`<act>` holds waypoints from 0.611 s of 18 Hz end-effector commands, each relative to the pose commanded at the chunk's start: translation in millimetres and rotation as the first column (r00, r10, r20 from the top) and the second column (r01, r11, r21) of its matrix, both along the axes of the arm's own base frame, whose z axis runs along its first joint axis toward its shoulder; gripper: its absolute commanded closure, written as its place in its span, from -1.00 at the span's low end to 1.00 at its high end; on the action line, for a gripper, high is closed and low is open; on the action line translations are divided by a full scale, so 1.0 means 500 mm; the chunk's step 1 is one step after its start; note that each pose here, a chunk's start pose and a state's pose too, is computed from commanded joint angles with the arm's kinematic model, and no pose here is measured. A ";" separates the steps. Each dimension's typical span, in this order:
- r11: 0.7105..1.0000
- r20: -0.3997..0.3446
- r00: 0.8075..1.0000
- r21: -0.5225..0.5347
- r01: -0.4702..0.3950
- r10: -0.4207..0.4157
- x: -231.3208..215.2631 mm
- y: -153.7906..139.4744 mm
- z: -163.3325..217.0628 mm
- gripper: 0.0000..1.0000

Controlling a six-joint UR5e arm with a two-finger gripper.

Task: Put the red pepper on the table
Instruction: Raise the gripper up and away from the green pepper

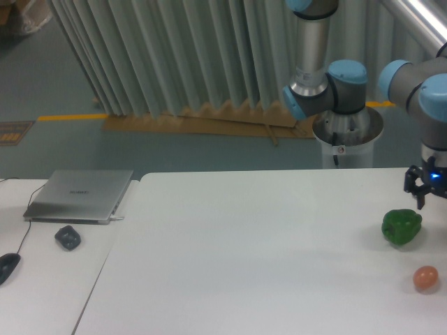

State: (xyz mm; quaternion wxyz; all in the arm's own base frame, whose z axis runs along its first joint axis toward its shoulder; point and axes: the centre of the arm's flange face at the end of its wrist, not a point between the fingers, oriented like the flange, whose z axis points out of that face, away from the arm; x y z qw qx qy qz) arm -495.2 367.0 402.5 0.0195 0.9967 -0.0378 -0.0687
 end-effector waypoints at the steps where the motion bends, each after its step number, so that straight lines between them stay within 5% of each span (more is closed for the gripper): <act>1: 0.999 0.005 0.999 -0.009 0.032 -0.032 -0.016 -0.022 -0.003 -1.00; 11: 0.988 0.014 0.991 -0.081 0.135 -0.134 -0.124 -0.131 -0.038 -1.00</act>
